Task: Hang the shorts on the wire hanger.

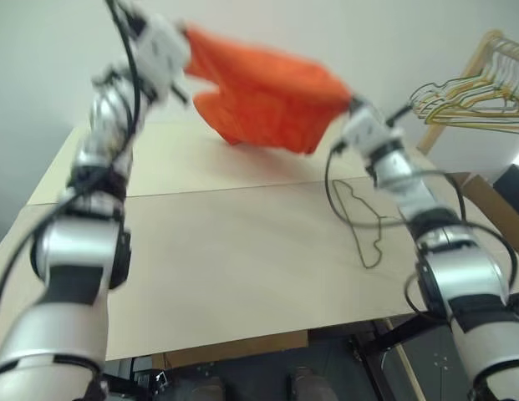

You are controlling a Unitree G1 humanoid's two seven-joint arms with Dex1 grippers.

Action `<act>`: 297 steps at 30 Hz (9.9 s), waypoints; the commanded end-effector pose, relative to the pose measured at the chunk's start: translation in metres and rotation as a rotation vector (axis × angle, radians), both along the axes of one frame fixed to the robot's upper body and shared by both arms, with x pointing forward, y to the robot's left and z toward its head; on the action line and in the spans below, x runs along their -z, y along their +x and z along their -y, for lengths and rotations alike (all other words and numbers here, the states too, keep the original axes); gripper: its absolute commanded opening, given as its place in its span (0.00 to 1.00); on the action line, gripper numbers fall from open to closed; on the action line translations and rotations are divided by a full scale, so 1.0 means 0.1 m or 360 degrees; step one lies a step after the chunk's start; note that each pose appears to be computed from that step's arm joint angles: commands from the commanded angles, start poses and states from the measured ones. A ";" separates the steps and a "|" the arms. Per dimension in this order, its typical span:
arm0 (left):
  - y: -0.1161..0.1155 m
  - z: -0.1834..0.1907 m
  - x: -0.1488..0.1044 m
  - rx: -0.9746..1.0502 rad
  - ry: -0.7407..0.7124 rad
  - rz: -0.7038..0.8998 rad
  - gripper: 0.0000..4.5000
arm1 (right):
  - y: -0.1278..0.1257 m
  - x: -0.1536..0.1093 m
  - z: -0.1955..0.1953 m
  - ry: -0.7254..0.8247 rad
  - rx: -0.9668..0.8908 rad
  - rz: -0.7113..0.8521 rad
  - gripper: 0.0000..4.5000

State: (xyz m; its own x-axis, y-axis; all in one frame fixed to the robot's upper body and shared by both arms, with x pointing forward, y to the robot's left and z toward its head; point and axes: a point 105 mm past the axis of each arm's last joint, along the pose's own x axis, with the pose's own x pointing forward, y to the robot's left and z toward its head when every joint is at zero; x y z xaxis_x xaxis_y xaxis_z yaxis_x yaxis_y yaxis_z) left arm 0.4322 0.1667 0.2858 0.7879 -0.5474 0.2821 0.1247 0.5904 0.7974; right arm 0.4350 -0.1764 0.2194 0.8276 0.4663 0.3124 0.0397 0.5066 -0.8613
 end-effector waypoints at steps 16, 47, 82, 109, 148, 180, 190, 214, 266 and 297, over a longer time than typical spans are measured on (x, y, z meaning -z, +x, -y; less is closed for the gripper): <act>-2.18 -0.25 1.37 0.0593 0.0877 -0.1481 0.00 | -0.88 1.06 -0.26 -0.0899 -0.0865 -0.0409 0.00; -3.02 -0.22 1.75 0.0570 0.0989 -0.1910 0.22 | -1.57 1.43 -0.01 -0.1086 -0.1001 -0.0587 0.25; -1.78 0.35 0.70 0.0881 -0.0189 -0.1341 1.00 | -0.91 1.60 1.05 0.0795 0.1034 -0.2281 0.71; -1.00 0.42 0.16 0.0785 -0.0309 -0.1138 1.00 | -0.44 -0.05 0.25 -0.0963 0.0218 0.0139 0.01; -0.61 0.46 0.86 0.0540 0.0047 -0.1585 0.00 | -0.81 -0.23 -0.16 -0.0926 -0.0369 0.0290 0.31; -0.88 0.40 1.00 0.0623 0.0498 -0.1397 0.00 | -0.64 0.01 -0.39 -0.0803 -0.0699 -0.1493 0.06; -0.88 0.25 0.85 0.0783 0.0428 -0.1270 0.33 | -0.93 0.28 -0.13 -0.0564 -0.0701 -0.1752 0.00; -1.46 0.50 0.74 0.1101 -0.0199 -0.1216 1.00 | -1.60 1.35 0.92 0.1181 0.0196 -0.2985 0.00; -1.49 0.49 0.79 0.1029 -0.0087 -0.1223 1.00 | -1.31 1.53 0.48 0.1172 -0.0133 -0.3328 0.00; -1.55 0.46 0.80 0.1004 -0.0072 -0.1223 1.00 | -1.58 1.49 0.25 0.1195 -0.0508 -0.3668 0.00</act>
State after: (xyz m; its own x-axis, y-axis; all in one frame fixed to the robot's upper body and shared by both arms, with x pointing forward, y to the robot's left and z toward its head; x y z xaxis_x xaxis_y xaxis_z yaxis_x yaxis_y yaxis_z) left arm 0.2793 0.1210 0.1960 0.3304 -0.9283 -0.1707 0.9131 0.2686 0.3067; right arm 0.2834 -0.2089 0.0569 -0.0500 0.8287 -0.5575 -0.3846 0.4991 0.7765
